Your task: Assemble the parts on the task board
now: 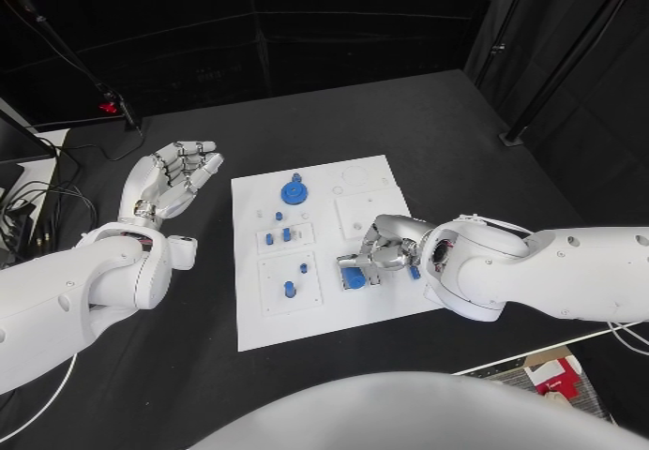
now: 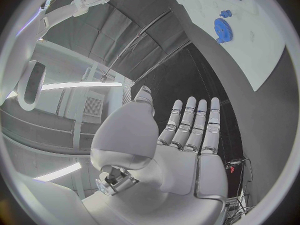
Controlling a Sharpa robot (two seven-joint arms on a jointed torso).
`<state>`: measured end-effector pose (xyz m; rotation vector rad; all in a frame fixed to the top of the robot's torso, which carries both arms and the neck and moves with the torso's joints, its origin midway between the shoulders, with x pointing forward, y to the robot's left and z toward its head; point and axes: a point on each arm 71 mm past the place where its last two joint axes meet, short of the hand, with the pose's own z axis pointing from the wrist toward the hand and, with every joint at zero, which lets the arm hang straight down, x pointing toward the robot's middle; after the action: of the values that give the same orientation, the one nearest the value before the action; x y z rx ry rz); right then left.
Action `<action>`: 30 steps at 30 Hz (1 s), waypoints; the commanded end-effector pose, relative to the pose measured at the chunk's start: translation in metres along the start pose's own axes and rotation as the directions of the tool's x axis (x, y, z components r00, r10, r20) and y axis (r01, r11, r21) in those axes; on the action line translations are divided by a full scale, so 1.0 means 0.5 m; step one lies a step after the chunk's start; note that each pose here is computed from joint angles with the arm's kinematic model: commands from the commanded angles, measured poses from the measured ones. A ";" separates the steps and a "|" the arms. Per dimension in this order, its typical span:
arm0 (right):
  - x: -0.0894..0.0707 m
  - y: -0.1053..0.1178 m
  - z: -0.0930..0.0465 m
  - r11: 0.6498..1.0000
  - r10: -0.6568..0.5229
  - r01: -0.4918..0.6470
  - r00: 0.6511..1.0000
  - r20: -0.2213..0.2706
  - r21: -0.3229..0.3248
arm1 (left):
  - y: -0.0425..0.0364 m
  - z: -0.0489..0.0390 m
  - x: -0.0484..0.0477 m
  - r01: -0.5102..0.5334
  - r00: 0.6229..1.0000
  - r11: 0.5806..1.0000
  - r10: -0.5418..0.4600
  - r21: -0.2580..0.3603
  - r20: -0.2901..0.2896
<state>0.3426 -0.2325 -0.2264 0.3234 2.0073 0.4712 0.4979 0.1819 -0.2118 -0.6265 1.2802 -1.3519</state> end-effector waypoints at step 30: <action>0.001 -0.012 -0.005 0.997 -0.070 0.068 0.996 -0.061 -0.035 | -0.002 0.001 0.003 0.010 1.000 1.000 -0.010 0.014 -0.010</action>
<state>0.3401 -0.2396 -0.2281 0.2483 2.0528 0.4797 0.4977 0.1814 -0.2128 -0.6274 1.2838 -1.3553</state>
